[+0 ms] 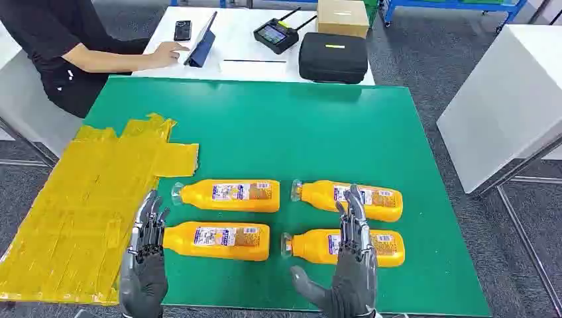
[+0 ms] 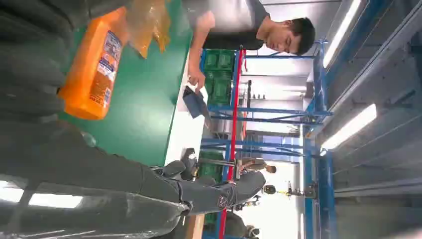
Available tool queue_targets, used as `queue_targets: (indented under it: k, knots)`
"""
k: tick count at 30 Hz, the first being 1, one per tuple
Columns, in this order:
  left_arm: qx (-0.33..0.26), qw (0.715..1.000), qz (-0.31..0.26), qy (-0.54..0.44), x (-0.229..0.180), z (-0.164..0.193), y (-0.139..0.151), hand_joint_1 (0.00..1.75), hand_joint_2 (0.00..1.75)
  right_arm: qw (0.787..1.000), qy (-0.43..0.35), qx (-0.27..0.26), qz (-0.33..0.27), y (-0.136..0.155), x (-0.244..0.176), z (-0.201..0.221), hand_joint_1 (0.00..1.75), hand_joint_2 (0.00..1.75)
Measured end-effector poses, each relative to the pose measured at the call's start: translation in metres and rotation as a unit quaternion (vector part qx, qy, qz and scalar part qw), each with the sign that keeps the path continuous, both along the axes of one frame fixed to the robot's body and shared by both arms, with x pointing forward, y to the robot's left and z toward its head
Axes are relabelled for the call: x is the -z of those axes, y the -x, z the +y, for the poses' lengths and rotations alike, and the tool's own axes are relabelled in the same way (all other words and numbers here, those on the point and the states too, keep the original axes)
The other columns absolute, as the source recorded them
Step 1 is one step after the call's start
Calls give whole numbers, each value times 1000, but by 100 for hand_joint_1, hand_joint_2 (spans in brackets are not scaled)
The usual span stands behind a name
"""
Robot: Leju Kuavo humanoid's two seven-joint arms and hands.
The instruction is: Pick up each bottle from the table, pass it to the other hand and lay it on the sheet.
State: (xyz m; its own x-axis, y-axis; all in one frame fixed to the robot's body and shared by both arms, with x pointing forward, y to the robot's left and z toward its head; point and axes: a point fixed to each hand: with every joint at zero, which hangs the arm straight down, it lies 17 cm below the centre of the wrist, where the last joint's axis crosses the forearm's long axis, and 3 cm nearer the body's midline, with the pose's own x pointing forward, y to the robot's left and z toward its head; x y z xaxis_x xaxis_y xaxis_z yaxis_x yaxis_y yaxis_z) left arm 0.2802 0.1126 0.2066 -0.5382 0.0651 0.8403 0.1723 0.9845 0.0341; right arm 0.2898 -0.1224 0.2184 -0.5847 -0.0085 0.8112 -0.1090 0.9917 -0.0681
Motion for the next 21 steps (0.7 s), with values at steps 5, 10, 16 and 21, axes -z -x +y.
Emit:
queue_targets:
  k: [5, 10, 16, 21]
  knots:
    - [0, 1000, 0, 0, 0, 0, 0, 0, 0, 1000, 0, 0, 0, 0, 0, 0, 0, 175]
    - [0, 1000, 0, 0, 0, 0, 0, 0, 0, 1000, 0, 0, 0, 0, 0, 0, 0, 175]
    - [0, 1000, 0, 0, 0, 0, 0, 0, 0, 1000, 0, 0, 0, 0, 0, 0, 0, 0]
    - [0, 1000, 0, 0, 0, 0, 0, 0, 0, 1000, 0, 0, 0, 0, 0, 0, 0, 0]
